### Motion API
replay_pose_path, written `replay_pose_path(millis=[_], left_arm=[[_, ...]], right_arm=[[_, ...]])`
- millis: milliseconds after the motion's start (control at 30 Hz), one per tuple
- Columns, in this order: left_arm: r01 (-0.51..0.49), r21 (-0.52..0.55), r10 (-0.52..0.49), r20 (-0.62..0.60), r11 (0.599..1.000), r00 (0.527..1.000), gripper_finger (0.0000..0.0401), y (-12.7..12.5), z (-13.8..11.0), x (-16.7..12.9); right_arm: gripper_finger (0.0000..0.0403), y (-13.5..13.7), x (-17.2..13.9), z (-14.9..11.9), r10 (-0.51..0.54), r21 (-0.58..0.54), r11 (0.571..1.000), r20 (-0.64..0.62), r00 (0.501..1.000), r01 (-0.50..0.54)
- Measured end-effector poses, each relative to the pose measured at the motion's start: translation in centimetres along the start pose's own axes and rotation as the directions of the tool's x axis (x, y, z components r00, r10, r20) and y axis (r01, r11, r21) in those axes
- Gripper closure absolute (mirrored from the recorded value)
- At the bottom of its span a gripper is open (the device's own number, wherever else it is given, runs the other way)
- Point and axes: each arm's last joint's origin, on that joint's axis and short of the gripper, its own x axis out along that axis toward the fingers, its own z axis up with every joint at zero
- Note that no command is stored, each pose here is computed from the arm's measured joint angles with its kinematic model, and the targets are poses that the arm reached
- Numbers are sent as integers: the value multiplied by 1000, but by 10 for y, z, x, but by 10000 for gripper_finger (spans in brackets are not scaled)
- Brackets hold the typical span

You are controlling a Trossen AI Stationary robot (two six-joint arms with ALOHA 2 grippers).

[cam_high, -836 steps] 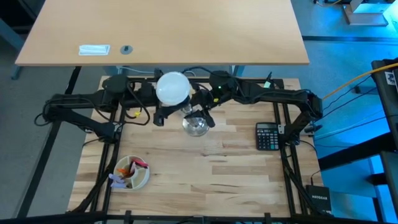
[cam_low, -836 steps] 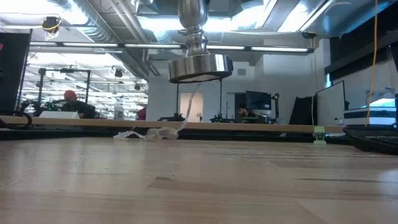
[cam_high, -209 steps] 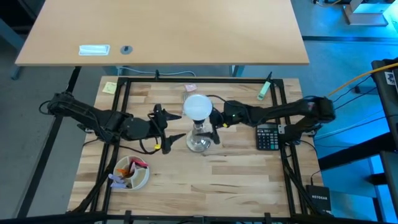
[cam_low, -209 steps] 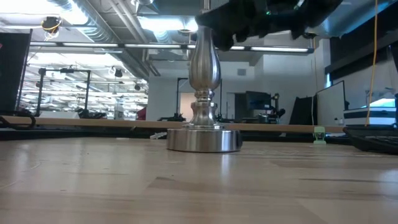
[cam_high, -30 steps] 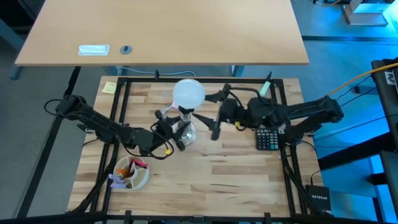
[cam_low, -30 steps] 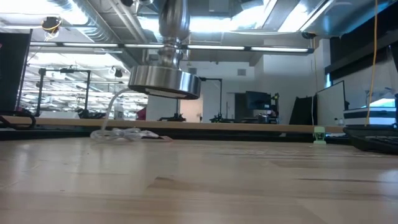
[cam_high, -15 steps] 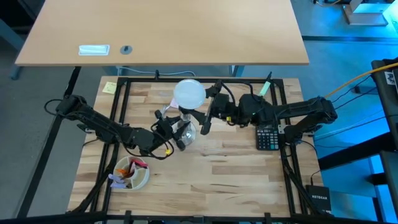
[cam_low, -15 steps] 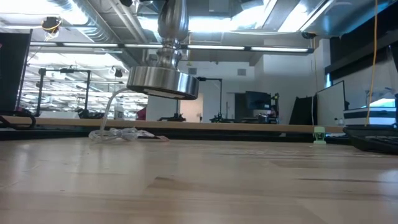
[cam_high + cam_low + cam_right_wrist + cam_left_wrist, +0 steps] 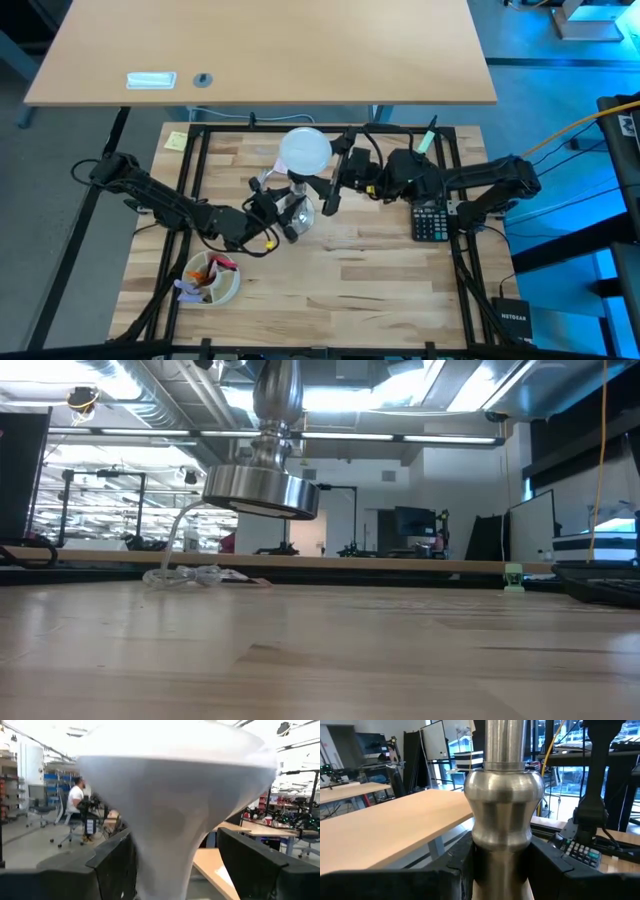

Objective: Screw lightbulb
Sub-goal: Remove the white lightbulb from the silver lamp

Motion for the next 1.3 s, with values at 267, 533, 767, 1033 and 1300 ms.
replay_pose_path(millis=[267,533,767,1033,1300], left_arm=[[0,10,0,0,1000,1000,278,0,0,0],[12,18,-12,1,1000,1000,278,0,0,0],[32,51,-32,-2,998,999,278,-2,-1,-1],[288,31,-288,6,957,958,278,-3,6,-7],[689,2,-689,-5,725,725,278,-4,8,-8]], right_arm=[[114,1,4,-7,13,-4,1000,-3,1000,-13],[159,2,4,-6,46,-14,999,1,999,-46],[246,4,3,-6,92,-58,994,-3,996,-92],[246,4,-8,6,278,-12,960,-19,960,-278],[246,10,-22,14,690,122,718,11,724,-686]])
